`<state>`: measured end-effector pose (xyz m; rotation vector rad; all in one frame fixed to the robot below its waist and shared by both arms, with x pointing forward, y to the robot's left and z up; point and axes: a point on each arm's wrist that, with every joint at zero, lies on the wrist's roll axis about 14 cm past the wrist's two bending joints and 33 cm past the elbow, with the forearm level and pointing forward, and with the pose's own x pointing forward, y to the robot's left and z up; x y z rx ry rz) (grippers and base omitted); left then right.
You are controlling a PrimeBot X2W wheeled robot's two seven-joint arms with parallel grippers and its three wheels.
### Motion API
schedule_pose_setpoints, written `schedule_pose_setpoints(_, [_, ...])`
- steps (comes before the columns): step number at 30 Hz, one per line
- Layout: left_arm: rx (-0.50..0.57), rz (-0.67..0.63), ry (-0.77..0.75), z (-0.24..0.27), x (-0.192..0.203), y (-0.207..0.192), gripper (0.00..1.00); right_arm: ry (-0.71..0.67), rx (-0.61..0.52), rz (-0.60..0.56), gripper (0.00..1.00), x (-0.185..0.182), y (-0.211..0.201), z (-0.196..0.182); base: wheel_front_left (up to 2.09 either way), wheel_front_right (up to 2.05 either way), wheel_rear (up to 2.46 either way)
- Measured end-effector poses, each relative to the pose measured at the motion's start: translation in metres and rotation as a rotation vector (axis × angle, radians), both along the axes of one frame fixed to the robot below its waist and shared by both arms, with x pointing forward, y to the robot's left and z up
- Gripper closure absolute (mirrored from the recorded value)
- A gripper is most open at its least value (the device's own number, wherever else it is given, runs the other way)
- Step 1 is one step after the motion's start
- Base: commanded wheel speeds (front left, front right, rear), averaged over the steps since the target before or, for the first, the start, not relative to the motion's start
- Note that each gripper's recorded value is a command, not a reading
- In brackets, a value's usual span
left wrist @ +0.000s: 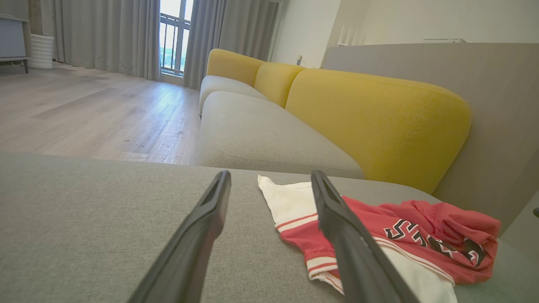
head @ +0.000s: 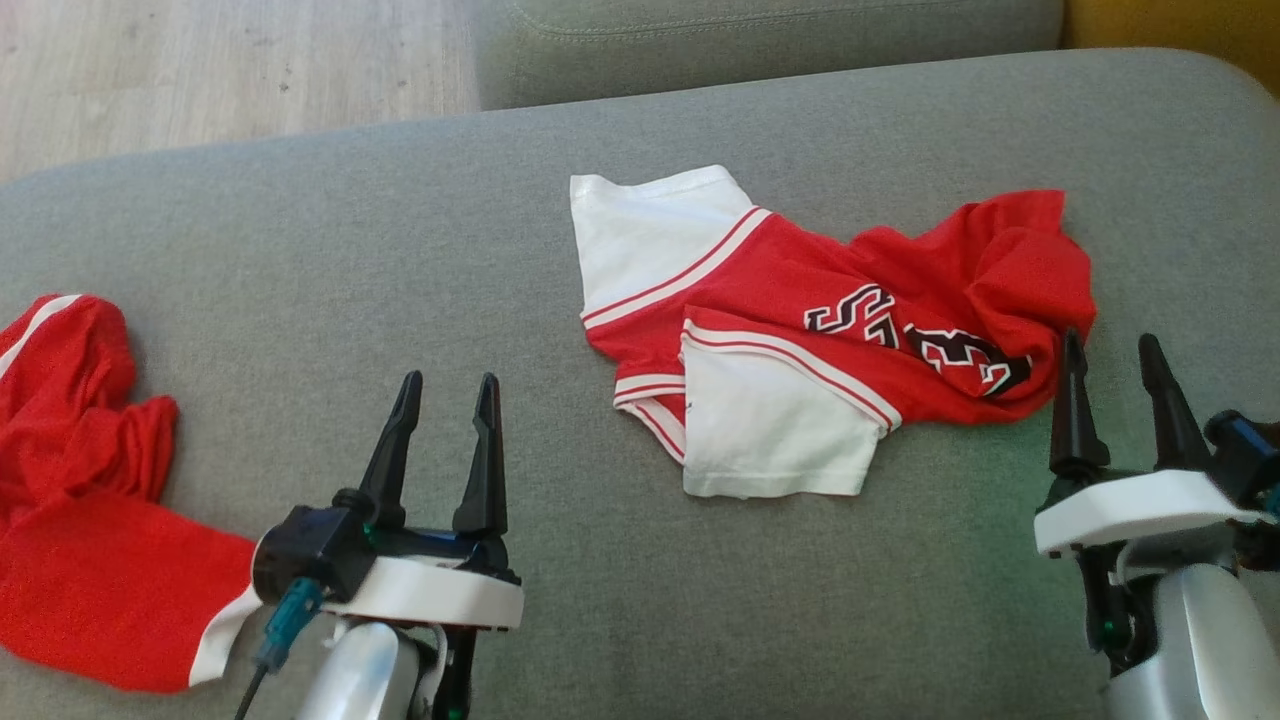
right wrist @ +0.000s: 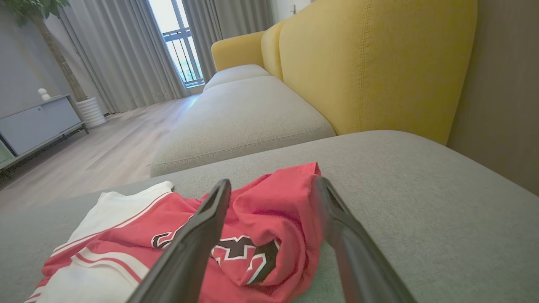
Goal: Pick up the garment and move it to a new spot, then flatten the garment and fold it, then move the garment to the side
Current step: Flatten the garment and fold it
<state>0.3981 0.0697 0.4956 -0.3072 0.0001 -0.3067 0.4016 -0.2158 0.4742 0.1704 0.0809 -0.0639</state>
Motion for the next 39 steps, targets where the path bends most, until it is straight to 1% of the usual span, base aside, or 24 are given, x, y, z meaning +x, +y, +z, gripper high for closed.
schedule_pose_setpoints(4, [0.001, 0.004, 0.001, 0.000, -0.001, 0.002, 0.00, -0.028, 0.000, 0.032, 0.00, 0.002, 0.010, 0.010, 0.00, 0.00, 0.00])
schedule_pose_setpoints(7, [0.003, 0.024, 0.003, -0.001, -0.002, 0.009, 0.00, -0.051, -0.002, 0.110, 0.00, 0.009, 0.036, 0.019, 0.00, 0.00, 0.00])
schedule_pose_setpoints(10, [0.007, 0.047, 0.008, -0.002, -0.004, 0.017, 0.00, -0.030, 0.003, 0.267, 0.00, 0.011, 0.088, 0.019, 0.00, 0.00, 0.00])
schedule_pose_setpoints(12, [0.009, 0.062, 0.011, -0.003, -0.006, 0.022, 0.00, 0.020, -0.004, 0.387, 0.00, 0.004, 0.127, 0.009, 0.00, 0.00, 0.00])
schedule_pose_setpoints(13, [0.011, 0.071, 0.013, -0.004, -0.008, 0.025, 0.00, 0.054, -0.009, 0.444, 0.00, -0.001, 0.145, 0.002, 0.00, 0.00, 0.00])
schedule_pose_setpoints(14, [0.012, 0.087, 0.017, -0.005, -0.010, 0.030, 0.00, 0.119, -0.029, 0.542, 0.00, -0.012, 0.173, -0.013, 0.00, 0.00, 0.00])
schedule_pose_setpoints(17, [0.008, 0.122, 0.023, -0.006, -0.014, 0.042, 0.00, 0.240, -0.099, 0.658, 0.00, -0.029, 0.202, -0.044, 0.00, 0.00, 0.00])
schedule_pose_setpoints(20, [0.007, 0.155, 0.028, -0.006, -0.018, 0.053, 0.00, 0.337, -0.162, 0.720, 0.00, -0.040, 0.213, -0.071, 0.00, 0.00, 0.00])
schedule_pose_setpoints(24, [0.012, 0.201, 0.036, -0.008, -0.023, 0.067, 0.00, 0.427, -0.239, 0.756, 0.00, -0.047, 0.213, -0.099, 0.00, 0.00, 0.00])
schedule_pose_setpoints(29, [0.016, 0.228, 0.047, -0.011, -0.025, 0.075, 0.00, 0.456, -0.282, 0.772, 0.00, -0.039, 0.215, -0.109, 0.00, 0.00, 0.00])
schedule_pose_setpoints(30, [0.016, 0.230, 0.048, -0.012, -0.025, 0.076, 0.00, 0.462, -0.289, 0.775, 0.02, -0.037, 0.215, -0.111, 0.00, 0.00, 0.00])
schedule_pose_setpoints(31, [0.016, 0.231, 0.048, -0.011, -0.025, 0.076, 0.00, 0.464, -0.292, 0.776, 0.52, -0.035, 0.216, -0.111, 0.00, 0.00, 0.00])
schedule_pose_setpoints(32, [0.016, 0.232, 0.049, -0.012, -0.025, 0.076, 0.00, 0.466, -0.293, 0.776, 1.00, -0.034, 0.216, -0.112, 0.00, 0.00, 0.00])
schedule_pose_setpoints(35, [0.016, 0.231, 0.052, -0.013, -0.025, 0.076, 0.00, 0.460, -0.290, 0.767, 1.00, -0.027, 0.214, -0.112, 0.00, 0.00, 0.00])
schedule_pose_setpoints(39, [0.016, 0.226, 0.058, -0.015, -0.024, 0.074, 0.00, 0.446, -0.232, 0.748, 1.00, -0.020, 0.215, -0.111, 0.00, 0.00, 0.00])
